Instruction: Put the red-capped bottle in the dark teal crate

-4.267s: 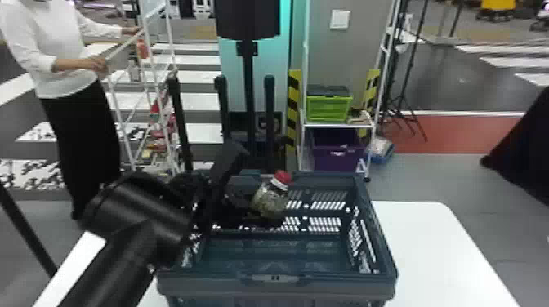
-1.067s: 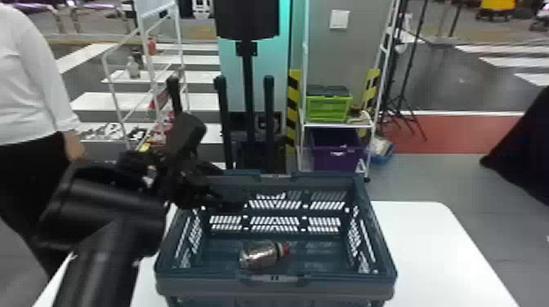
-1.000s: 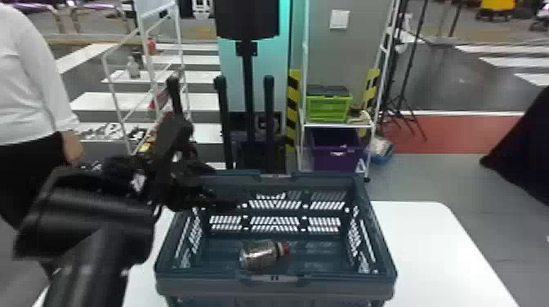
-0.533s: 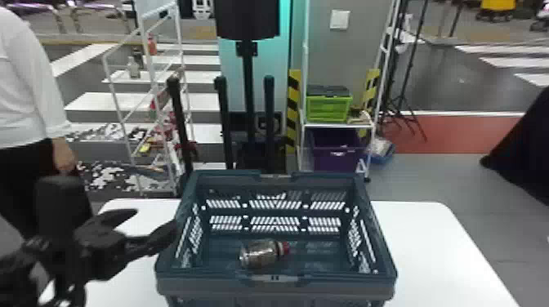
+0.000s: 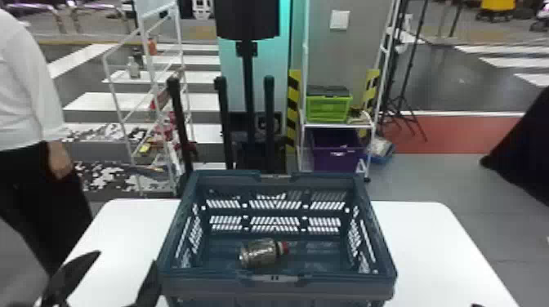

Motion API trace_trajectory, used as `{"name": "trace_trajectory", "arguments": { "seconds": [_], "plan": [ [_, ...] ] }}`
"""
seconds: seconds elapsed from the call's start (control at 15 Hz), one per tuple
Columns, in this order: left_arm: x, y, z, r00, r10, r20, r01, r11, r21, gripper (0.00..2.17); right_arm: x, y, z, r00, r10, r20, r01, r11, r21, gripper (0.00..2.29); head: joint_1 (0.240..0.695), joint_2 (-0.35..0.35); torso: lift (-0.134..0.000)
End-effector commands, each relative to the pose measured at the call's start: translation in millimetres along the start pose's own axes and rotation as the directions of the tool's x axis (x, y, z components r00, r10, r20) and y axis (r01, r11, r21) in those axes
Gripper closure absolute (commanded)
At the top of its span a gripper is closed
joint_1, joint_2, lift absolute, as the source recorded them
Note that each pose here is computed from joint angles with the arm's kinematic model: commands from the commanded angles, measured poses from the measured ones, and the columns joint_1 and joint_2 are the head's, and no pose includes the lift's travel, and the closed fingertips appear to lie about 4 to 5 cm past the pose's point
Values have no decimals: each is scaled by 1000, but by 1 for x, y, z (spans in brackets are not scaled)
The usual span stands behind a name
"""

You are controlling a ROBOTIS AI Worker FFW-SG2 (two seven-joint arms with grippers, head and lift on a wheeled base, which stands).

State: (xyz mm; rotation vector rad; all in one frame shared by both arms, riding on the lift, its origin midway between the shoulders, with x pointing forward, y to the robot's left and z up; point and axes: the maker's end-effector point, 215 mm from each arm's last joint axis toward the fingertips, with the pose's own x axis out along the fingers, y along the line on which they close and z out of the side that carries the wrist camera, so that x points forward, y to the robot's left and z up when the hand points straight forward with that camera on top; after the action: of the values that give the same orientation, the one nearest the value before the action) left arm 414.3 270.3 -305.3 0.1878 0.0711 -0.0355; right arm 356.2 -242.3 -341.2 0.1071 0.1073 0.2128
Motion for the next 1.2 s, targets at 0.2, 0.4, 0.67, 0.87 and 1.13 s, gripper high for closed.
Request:
{"name": "trace_trajectory", "arguments": {
  "seconds": [0.2, 0.4, 0.67, 0.87, 1.13],
  "plan": [
    [-70, -61, 11, 975, 106, 195, -98, 994, -51, 147, 7, 18, -6, 999, 45, -9, -45, 999, 9, 147, 499, 0, 0],
    [-86, -73, -7, 965, 232, 121, -209, 962, -177, 147, 9, 22, -12, 998, 60, -23, -60, 998, 8, 147, 499, 0, 0],
    [-94, -73, -19, 964, 250, 87, -229, 953, -199, 147, 10, 24, -12, 998, 65, -21, -65, 998, 9, 147, 499, 0, 0],
    [-95, -72, -18, 963, 253, 88, -232, 952, -200, 147, 10, 21, -11, 998, 58, -22, -58, 998, 0, 147, 499, 0, 0],
    [-94, -71, -16, 964, 250, 91, -228, 953, -200, 147, 10, 19, -11, 998, 49, -24, -49, 999, -6, 147, 499, 0, 0]
  ]
}}
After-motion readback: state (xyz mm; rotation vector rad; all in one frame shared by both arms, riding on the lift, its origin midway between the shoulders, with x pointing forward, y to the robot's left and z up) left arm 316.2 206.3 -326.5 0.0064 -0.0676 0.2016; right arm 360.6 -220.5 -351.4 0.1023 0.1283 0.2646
